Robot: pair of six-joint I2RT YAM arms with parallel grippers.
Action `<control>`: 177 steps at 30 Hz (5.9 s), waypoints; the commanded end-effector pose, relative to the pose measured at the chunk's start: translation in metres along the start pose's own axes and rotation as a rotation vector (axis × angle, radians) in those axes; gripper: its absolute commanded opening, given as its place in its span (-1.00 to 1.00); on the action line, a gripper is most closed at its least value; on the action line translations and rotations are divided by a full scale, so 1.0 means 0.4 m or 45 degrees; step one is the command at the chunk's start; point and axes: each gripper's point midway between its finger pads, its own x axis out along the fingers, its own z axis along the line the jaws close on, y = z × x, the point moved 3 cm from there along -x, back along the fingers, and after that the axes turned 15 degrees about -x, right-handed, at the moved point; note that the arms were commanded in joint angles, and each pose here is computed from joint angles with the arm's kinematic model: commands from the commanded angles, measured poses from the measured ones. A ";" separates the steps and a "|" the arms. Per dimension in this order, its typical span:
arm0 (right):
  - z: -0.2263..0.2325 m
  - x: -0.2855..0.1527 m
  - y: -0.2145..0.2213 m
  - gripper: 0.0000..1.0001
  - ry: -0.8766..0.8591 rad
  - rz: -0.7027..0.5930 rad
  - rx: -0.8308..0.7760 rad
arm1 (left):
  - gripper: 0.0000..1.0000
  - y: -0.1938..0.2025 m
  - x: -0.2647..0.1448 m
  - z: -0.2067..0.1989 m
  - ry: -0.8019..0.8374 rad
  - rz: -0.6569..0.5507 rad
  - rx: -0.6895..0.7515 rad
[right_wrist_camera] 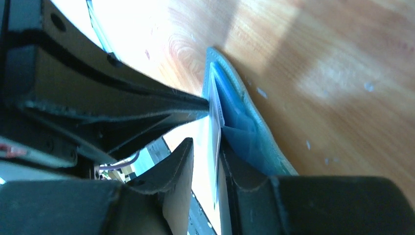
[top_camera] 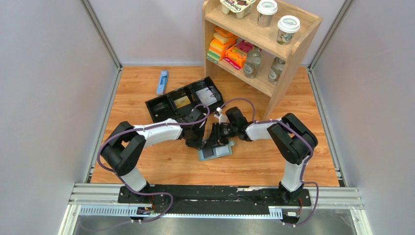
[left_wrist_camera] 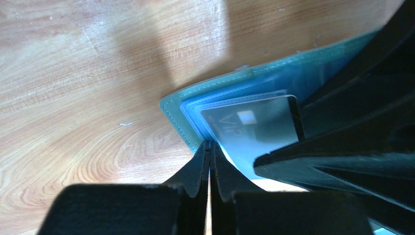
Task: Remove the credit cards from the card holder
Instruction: Remove the credit card from the card holder, then place the credit card in the storage box.
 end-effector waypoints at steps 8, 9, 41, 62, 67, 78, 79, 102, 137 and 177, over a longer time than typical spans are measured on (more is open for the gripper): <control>0.048 -0.079 -0.024 -0.53 -0.125 -0.139 -0.090 | -0.99 0.031 0.037 0.049 -0.107 0.045 0.005; 0.047 -0.081 -0.023 -0.53 -0.128 -0.144 -0.093 | -0.99 0.030 0.036 0.049 -0.105 0.045 0.005; -0.035 -0.138 0.012 -1.00 -0.037 -0.164 -0.060 | -1.00 0.018 0.026 0.035 -0.059 0.008 0.013; -0.075 -0.274 0.015 -1.00 0.363 -0.103 0.009 | -0.71 -0.024 -0.032 0.004 0.040 -0.140 0.024; -0.035 -0.330 -0.017 -1.00 0.455 -0.140 -0.063 | -0.34 -0.049 -0.075 -0.010 0.084 -0.229 0.036; 0.189 -0.401 -0.086 -0.99 0.352 -0.276 -0.547 | 0.37 -0.112 -0.331 -0.077 0.536 -0.536 0.372; 0.209 -0.402 -0.084 -0.99 0.338 -0.271 -0.594 | 0.38 -0.111 -0.358 -0.087 0.576 -0.557 0.457; 0.491 -0.395 0.034 -0.90 -0.139 -0.151 -1.361 | 0.35 0.050 -0.625 -0.231 1.344 -0.268 1.236; 0.328 -0.487 -0.143 1.00 0.722 -0.687 -0.898 | -1.00 -0.243 -0.484 0.101 0.460 -0.832 0.032; 0.276 -0.711 -0.097 1.00 1.131 -1.091 -0.691 | 0.39 -0.437 -0.303 0.317 0.004 -1.008 -0.689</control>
